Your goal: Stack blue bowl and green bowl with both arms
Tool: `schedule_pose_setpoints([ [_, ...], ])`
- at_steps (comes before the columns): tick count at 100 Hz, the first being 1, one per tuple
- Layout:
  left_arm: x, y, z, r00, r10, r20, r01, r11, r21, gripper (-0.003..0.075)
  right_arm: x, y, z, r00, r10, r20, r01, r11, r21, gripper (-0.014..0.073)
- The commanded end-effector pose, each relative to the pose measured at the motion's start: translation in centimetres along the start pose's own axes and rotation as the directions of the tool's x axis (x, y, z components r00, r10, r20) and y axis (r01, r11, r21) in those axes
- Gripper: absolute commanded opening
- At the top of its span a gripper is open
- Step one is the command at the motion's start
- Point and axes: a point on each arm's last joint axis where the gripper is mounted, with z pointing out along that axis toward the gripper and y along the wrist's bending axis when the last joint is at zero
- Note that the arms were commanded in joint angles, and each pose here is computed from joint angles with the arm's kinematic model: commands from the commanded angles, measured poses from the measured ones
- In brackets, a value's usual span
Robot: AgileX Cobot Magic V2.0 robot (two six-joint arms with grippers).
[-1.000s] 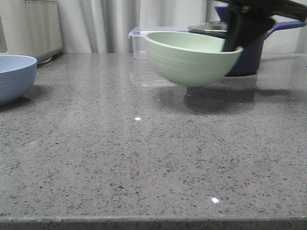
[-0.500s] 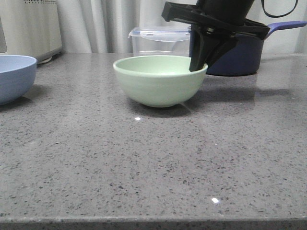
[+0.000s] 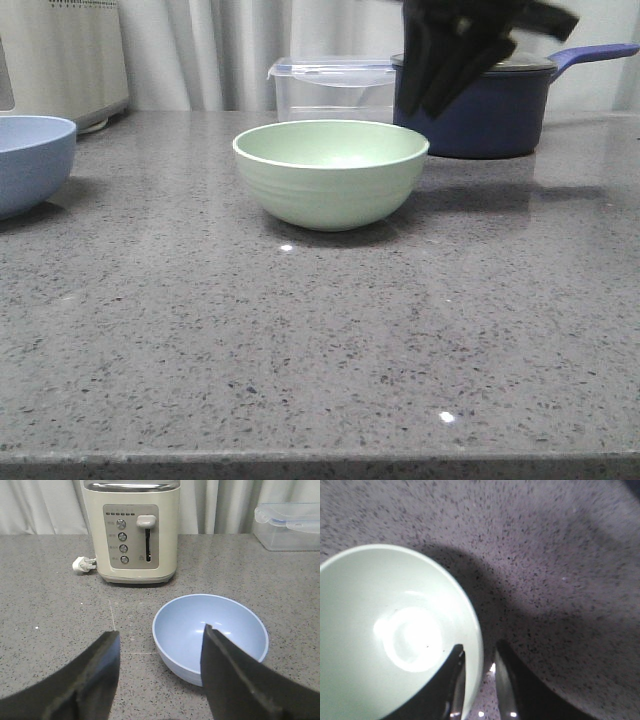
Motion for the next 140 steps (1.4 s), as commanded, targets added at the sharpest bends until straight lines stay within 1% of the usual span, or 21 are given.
schedule_pose_setpoints([
  [1, -1.6, 0.0, -0.1, 0.995, -0.020, 0.095, 0.020, 1.000, 0.003, 0.0367, -0.2, 0.5, -4.3, 0.990, -0.033, 0.138, 0.034, 0.999, -0.004, 0.0177],
  [8, -1.6, 0.0, -0.1, 0.995, -0.020, 0.095, 0.020, 1.000, 0.003, 0.0367, 0.7, 0.4, -5.3, 0.987, -0.037, 0.154, 0.038, 0.999, -0.001, 0.0147],
  [27, -1.6, 0.0, -0.1, 0.995, -0.020, 0.095, 0.020, 1.000, 0.003, 0.0367, 3.5, 0.0, -6.9, 0.982, -0.035, 0.187, 0.036, 0.999, -0.002, 0.0024],
  [36, -1.6, 0.0, -0.1, 0.995, -0.020, 0.097, 0.020, 1.000, 0.003, 0.0367, 4.6, -0.2, -6.7, 0.982, -0.029, 0.184, 0.030, 1.000, -0.003, -0.0008],
  [46, -1.6, 0.0, -0.1, 0.995, -0.020, 0.097, 0.020, 1.000, 0.003, 0.0367, 5.6, -0.5, -5.6, 0.989, -0.011, 0.150, 0.013, 1.000, -0.010, -0.0029],
  [61, -1.6, 0.0, -0.1, 0.995, -0.020, 0.097, 0.020, 1.000, 0.003, 0.0367, 7.0, -0.8, -3.8, 0.993, 0.024, 0.112, -0.021, 0.999, -0.029, -0.0031],
  [70, -1.6, 0.0, -0.1, 0.995, -0.020, 0.097, 0.020, 1.000, 0.003, 0.0367, 7.5, -1.0, -3.2, 0.993, 0.035, 0.108, -0.032, 0.999, -0.031, -0.0031],
  [83, -1.6, 0.0, -0.1, 0.995, -0.020, 0.097, 0.020, 1.000, 0.003, 0.0367, 7.4, -1.0, -2.7, 0.991, 0.048, 0.121, -0.043, 0.998, -0.038, -0.0031],
  [96, -1.6, 0.0, -0.1, 0.995, -0.020, 0.097, 0.020, 1.000, 0.003, 0.0367, 7.3, -1.0, -1.6, 0.993, 0.069, 0.095, -0.064, 0.997, -0.053, -0.0031],
  [110, -1.6, 0.0, -0.1, 0.995, -0.020, 0.097, 0.020, 1.000, 0.003, 0.0367, 7.4, -0.3, -0.4, 0.997, 0.035, 0.065, -0.030, 0.997, -0.071, -0.0031],
  [124, -1.6, 0.0, -0.1, 0.995, -0.020, 0.097, 0.020, 1.000, 0.003, 0.0367, 7.3, 0.5, 0.4, 0.997, 0.019, 0.071, -0.013, 0.996, -0.083, -0.0031],
  [140, -1.6, 0.0, -0.1, 0.995, -0.020, 0.097, 0.020, 1.000, 0.003, 0.0367, 7.2, 0.8, 1.0, 0.997, 0.027, 0.071, -0.020, 0.996, -0.092, -0.0031],
])
